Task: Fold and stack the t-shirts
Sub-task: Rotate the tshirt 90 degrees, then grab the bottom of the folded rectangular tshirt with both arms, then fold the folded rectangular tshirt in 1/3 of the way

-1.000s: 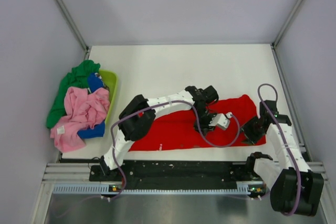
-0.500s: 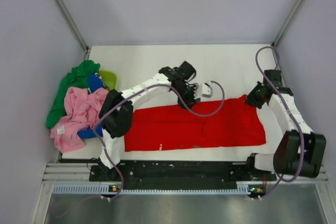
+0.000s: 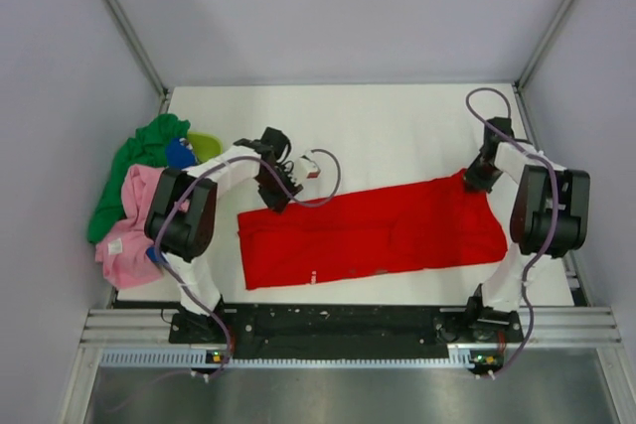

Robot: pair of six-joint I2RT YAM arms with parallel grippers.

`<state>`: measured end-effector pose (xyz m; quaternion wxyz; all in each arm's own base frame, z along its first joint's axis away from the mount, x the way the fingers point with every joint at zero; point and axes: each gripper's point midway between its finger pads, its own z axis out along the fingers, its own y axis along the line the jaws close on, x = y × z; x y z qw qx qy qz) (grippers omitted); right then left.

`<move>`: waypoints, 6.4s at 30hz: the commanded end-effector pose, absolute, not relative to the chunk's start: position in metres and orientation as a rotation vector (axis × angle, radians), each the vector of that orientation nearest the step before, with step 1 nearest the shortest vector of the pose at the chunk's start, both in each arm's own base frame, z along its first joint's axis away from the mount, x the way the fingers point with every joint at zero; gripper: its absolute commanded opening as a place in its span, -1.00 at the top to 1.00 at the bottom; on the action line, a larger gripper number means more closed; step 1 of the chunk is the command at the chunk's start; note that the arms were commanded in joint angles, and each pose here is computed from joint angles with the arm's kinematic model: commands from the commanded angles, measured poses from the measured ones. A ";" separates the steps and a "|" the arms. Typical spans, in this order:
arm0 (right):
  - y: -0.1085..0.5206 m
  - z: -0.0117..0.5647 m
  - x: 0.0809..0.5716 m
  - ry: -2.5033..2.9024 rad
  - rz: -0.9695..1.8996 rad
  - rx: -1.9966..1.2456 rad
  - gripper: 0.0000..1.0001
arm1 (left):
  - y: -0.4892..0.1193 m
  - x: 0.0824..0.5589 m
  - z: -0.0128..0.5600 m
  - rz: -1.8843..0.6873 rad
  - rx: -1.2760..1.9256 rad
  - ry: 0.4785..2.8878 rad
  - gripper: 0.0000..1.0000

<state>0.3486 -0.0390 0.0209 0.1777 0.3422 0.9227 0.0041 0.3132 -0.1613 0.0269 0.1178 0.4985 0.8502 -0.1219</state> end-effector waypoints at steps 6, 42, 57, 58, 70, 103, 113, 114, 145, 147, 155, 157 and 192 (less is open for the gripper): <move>-0.068 0.034 0.448 2.541 -0.057 0.854 1.00 | -0.100 0.304 0.052 -0.202 1.335 2.528 0.35; 0.046 0.056 0.550 2.572 0.257 0.546 1.00 | -0.147 0.164 0.074 -0.667 1.777 2.312 0.52; -0.024 0.043 0.451 2.642 -0.012 0.702 1.00 | -0.155 0.283 0.047 -0.338 1.648 2.380 0.53; -0.021 0.036 0.454 2.659 0.015 0.697 1.00 | -0.153 0.276 0.040 -0.318 1.686 2.372 0.53; 0.103 0.041 0.576 2.557 0.537 0.536 0.93 | -0.229 0.133 0.035 -0.726 2.125 2.015 0.45; 0.166 0.105 0.122 1.545 0.598 -1.992 -0.39 | -0.241 0.083 0.027 -0.658 2.377 1.380 -0.32; 0.189 0.036 0.091 1.152 0.498 -2.335 -0.29 | -0.243 0.087 0.012 -0.633 2.359 1.496 0.53; 0.191 0.031 0.089 1.138 0.507 -2.346 -0.29 | -0.242 0.085 0.012 -0.644 2.363 1.502 0.61; 0.197 0.136 0.338 1.629 0.273 -1.320 1.00 | -0.271 0.327 0.127 -0.619 1.468 2.108 1.00; 0.188 0.135 0.360 1.648 0.242 -1.264 1.00 | -0.271 0.353 0.125 -0.606 1.405 2.161 1.00; 0.161 0.125 0.402 1.736 0.151 -1.167 1.00 | -0.277 0.415 0.101 -0.496 1.355 2.241 1.00; 0.161 0.121 0.407 1.739 0.146 -1.175 1.00 | -0.275 0.424 0.098 -0.468 1.336 2.250 1.00; 0.156 0.139 0.342 1.560 0.166 -1.376 -0.21 | -0.285 0.362 0.143 -0.492 1.705 1.789 -0.04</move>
